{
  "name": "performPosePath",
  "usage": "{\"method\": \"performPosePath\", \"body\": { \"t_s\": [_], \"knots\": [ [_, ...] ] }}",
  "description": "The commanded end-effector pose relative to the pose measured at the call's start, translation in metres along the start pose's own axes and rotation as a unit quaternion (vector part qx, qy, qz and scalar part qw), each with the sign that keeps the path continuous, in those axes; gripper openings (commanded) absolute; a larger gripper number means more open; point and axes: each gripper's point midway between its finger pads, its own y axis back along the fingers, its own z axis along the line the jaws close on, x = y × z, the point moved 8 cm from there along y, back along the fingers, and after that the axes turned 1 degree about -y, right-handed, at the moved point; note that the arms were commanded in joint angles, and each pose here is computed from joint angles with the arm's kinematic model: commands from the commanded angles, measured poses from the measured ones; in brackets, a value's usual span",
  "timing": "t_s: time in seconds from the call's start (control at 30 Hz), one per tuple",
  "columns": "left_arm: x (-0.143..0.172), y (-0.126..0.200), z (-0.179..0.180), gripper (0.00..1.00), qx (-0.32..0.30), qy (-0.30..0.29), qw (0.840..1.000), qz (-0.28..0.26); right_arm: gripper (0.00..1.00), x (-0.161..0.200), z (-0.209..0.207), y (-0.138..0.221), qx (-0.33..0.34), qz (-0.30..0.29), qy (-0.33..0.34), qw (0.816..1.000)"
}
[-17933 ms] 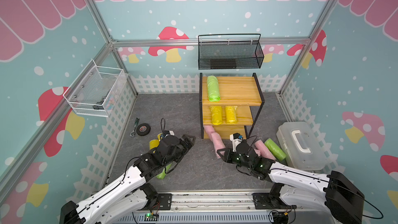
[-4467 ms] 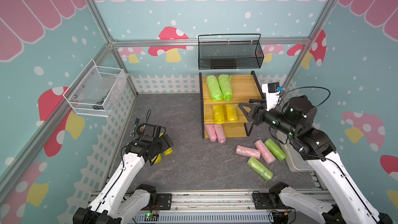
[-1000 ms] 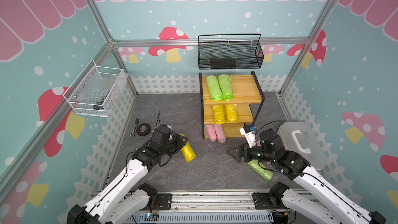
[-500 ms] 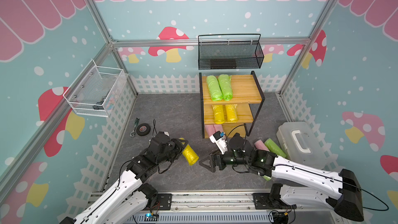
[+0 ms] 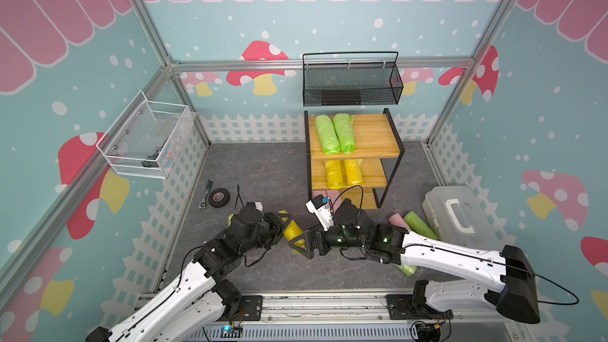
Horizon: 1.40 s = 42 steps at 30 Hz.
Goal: Sort the rolls of trash bags by color and place them on the shelf
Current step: Pick up the roll of trash bags from the center of the board.
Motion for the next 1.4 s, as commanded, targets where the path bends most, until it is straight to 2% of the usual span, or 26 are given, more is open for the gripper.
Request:
{"method": "performPosePath", "body": {
  "t_s": [0.0, 0.33, 0.57, 0.73, 0.87, 0.93, 0.97, 1.03, 1.1, 1.13, 1.17, 1.37],
  "knots": [
    [0.002, 0.006, -0.016, 0.0, 0.056, 0.012, 0.998, -0.003, 0.98, -0.001, -0.002, -0.008, 0.028, 0.015, 0.008, 0.999],
    [0.008, 0.012, -0.013, 0.0, 0.071, 0.023, 0.997, 0.003, 0.89, -0.002, -0.007, -0.012, 0.057, 0.011, 0.0, 0.998],
    [0.01, 0.013, -0.01, 0.0, 0.072, 0.026, 0.997, 0.003, 0.73, -0.004, -0.008, -0.009, 0.068, -0.003, -0.001, 0.998],
    [0.011, 0.01, -0.01, 0.0, 0.071, 0.025, 0.997, 0.005, 0.48, -0.003, -0.011, -0.007, 0.071, -0.009, -0.005, 0.997],
    [0.011, 0.009, -0.009, 0.0, 0.069, 0.026, 0.997, 0.004, 0.16, -0.002, -0.013, -0.004, 0.075, -0.017, -0.006, 0.997],
    [0.011, 0.008, -0.007, 0.14, 0.066, 0.029, 0.997, 0.002, 0.03, 0.0, -0.016, -0.001, 0.082, -0.023, -0.008, 0.996],
    [0.011, 0.007, -0.006, 0.24, 0.067, 0.031, 0.997, 0.001, 0.0, -0.001, -0.017, 0.001, 0.087, -0.029, -0.01, 0.996],
    [0.012, 0.007, -0.003, 0.6, 0.065, 0.035, 0.997, -0.001, 0.0, 0.0, -0.02, 0.007, 0.096, -0.04, -0.012, 0.995],
    [0.012, 0.007, -0.001, 0.8, 0.065, 0.039, 0.997, -0.004, 0.0, 0.001, -0.023, 0.014, 0.105, -0.053, -0.012, 0.993],
    [0.012, 0.008, 0.0, 0.93, 0.065, 0.04, 0.997, -0.006, 0.0, 0.001, -0.025, 0.018, 0.112, -0.06, -0.012, 0.992],
    [0.011, 0.009, 0.001, 0.99, 0.066, 0.04, 0.997, -0.009, 0.0, 0.001, -0.026, 0.022, 0.118, -0.066, -0.01, 0.991],
    [0.008, 0.018, 0.009, 0.99, 0.061, 0.035, 0.997, -0.032, 0.0, -0.001, -0.038, 0.059, 0.169, -0.105, -0.002, 0.98]
  ]
}}
